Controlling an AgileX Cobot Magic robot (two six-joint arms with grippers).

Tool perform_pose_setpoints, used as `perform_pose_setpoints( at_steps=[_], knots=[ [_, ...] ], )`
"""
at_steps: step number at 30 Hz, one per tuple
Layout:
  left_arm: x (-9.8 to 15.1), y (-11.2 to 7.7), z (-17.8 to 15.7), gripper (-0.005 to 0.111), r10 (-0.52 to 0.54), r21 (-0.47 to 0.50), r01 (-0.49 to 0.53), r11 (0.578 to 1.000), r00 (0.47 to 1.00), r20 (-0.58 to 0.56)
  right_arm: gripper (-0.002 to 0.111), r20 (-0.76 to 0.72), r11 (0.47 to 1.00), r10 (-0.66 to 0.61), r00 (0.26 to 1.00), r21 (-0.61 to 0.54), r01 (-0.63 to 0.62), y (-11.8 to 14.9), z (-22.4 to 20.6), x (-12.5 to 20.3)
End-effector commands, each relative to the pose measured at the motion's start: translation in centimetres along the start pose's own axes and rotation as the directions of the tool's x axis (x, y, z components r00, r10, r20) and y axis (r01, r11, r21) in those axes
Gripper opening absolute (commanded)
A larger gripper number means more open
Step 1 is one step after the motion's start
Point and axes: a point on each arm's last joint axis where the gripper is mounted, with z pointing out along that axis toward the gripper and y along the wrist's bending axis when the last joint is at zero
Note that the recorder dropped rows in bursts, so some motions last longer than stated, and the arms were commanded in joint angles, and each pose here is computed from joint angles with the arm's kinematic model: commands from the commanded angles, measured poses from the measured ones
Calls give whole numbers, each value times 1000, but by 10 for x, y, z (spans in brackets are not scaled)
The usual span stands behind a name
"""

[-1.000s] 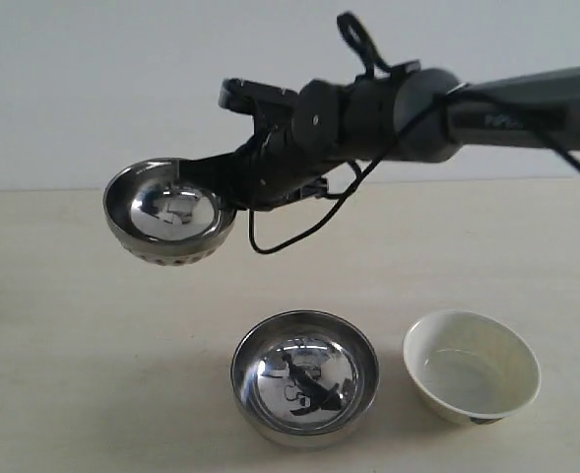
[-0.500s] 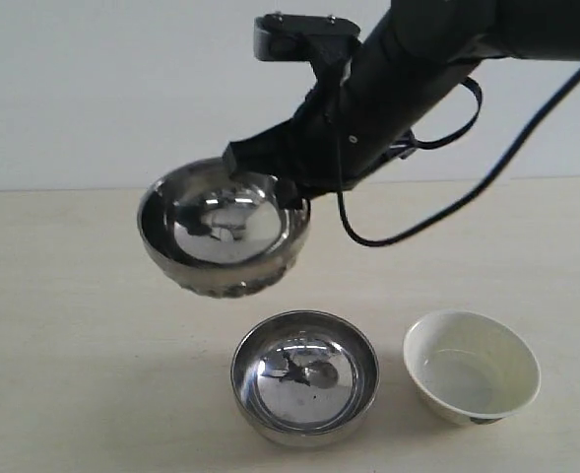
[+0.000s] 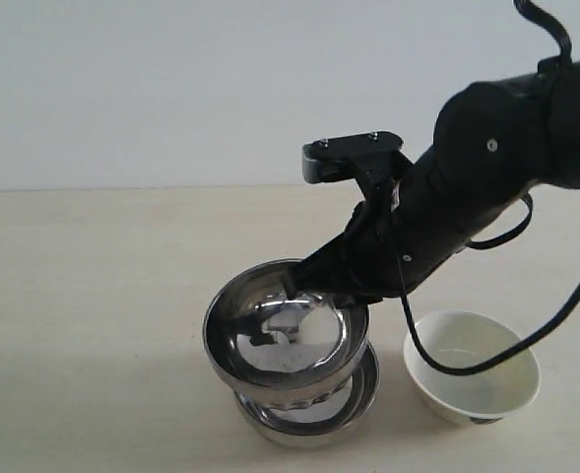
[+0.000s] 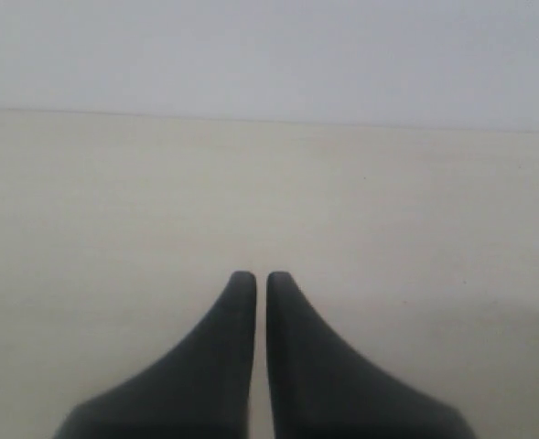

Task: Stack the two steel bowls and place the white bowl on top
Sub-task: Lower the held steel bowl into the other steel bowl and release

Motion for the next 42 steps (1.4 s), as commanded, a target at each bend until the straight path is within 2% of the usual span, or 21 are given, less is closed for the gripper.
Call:
perform_pose_setpoints(
  at_steps=[1, 13, 23, 29, 31, 32, 36, 37, 40, 41, 42],
  knots=[
    [0, 0, 0, 4, -4, 5, 4, 1000, 1000, 7, 0, 60, 1000, -18, 998, 14, 18, -4, 5, 8],
    [0, 0, 0, 4, -4, 5, 4, 1000, 1000, 7, 0, 70, 998, -40, 997, 47, 36, -11, 16, 25],
    [0, 0, 0, 4, -4, 5, 4, 1000, 1000, 7, 0, 65, 998, -41, 997, 48, 38, -11, 16, 26],
    [0, 0, 0, 4, -4, 5, 4, 1000, 1000, 7, 0, 110, 998, -46, 993, 42, 41, -10, 16, 22],
    [0, 0, 0, 4, -4, 5, 4, 1000, 1000, 7, 5, 113, 998, -46, 993, 41, 41, -10, 16, 22],
    [0, 0, 0, 4, -4, 5, 4, 1000, 1000, 7, 16, 110, 998, -46, 993, 42, 41, -10, 16, 22],
    [0, 0, 0, 4, -4, 5, 4, 1000, 1000, 7, 44, 104, 998, -43, 994, 42, 39, -10, 16, 22],
    [0, 0, 0, 4, -4, 5, 4, 1000, 1000, 7, 45, 113, 998, -44, 993, 41, 39, -10, 16, 22],
    [0, 0, 0, 4, -4, 5, 4, 1000, 1000, 7, 39, 151, 997, -67, 986, 39, 62, -9, 14, 15],
    [0, 0, 0, 4, -4, 5, 4, 1000, 1000, 7, 34, 163, 996, -80, 983, 40, 75, -8, 12, 12],
    [0, 0, 0, 4, -4, 5, 4, 1000, 1000, 7, 24, 174, 996, -91, 981, 40, 85, -8, 8, 9]
  ],
)
